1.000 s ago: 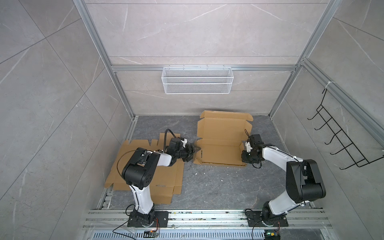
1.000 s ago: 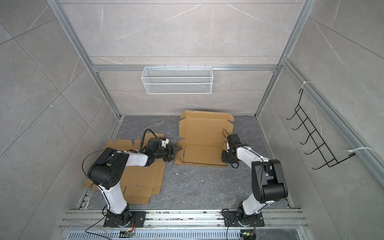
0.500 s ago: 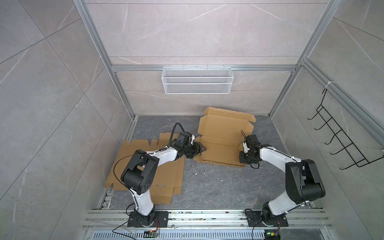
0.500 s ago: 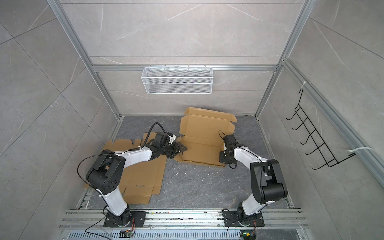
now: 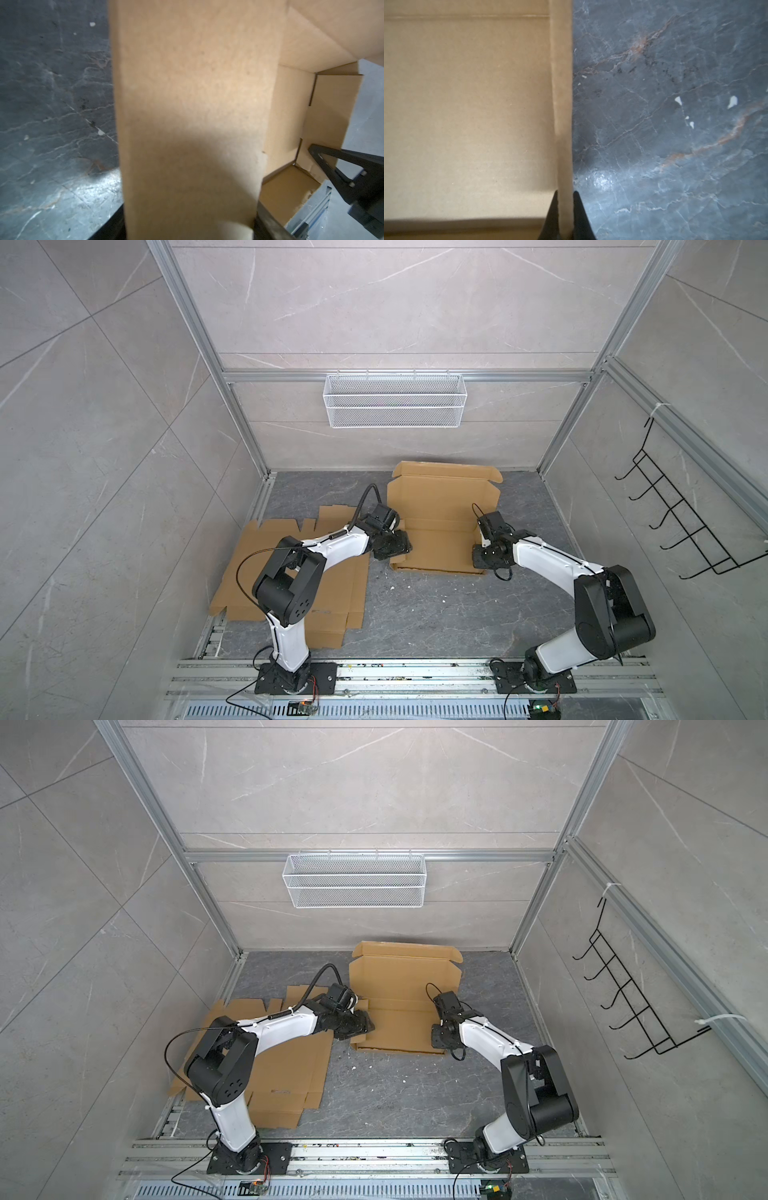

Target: Fold the paper box

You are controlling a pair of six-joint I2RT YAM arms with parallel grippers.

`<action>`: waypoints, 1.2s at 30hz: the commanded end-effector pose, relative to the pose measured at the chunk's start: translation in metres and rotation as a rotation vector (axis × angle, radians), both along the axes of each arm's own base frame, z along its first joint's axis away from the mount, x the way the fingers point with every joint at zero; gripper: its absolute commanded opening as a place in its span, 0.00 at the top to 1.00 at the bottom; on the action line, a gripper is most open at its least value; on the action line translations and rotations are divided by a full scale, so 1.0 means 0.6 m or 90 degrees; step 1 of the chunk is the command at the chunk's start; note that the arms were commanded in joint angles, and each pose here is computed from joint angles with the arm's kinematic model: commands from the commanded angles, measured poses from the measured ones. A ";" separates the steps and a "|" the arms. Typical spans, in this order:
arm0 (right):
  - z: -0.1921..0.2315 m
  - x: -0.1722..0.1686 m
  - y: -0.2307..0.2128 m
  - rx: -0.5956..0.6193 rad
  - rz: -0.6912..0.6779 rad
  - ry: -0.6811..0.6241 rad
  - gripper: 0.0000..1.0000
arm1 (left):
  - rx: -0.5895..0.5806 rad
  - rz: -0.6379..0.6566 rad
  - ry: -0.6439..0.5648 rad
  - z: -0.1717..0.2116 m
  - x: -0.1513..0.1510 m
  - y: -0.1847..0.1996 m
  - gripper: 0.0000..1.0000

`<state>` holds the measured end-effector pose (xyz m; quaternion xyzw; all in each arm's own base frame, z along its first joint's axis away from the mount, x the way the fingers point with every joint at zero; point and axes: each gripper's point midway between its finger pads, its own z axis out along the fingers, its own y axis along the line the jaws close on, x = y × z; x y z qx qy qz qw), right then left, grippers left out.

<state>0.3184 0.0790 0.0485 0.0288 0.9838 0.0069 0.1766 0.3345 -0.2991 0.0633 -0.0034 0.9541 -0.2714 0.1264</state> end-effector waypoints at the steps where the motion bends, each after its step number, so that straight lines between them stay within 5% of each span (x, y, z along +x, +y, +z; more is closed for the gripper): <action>1: 0.004 0.002 0.027 0.038 -0.002 -0.013 0.96 | -0.028 -0.033 -0.033 0.040 -0.001 -0.015 0.31; 6: -0.014 -0.003 0.031 0.047 -0.004 0.001 0.96 | -0.156 -0.058 -0.098 0.106 -0.002 -0.024 0.20; 21: -0.031 -0.005 0.033 0.050 -0.005 0.015 0.96 | -0.330 0.052 -0.104 0.141 0.048 0.105 0.17; 26: -0.031 -0.005 0.034 0.050 -0.003 0.018 0.96 | -0.338 0.111 -0.088 0.108 0.057 0.168 0.18; 31: -0.030 -0.003 0.034 0.050 -0.002 0.019 0.97 | -0.340 0.154 -0.082 0.084 0.052 0.204 0.25; 36: -0.032 -0.003 0.035 0.049 0.000 0.019 0.97 | -0.285 0.153 -0.035 0.019 0.041 0.206 0.51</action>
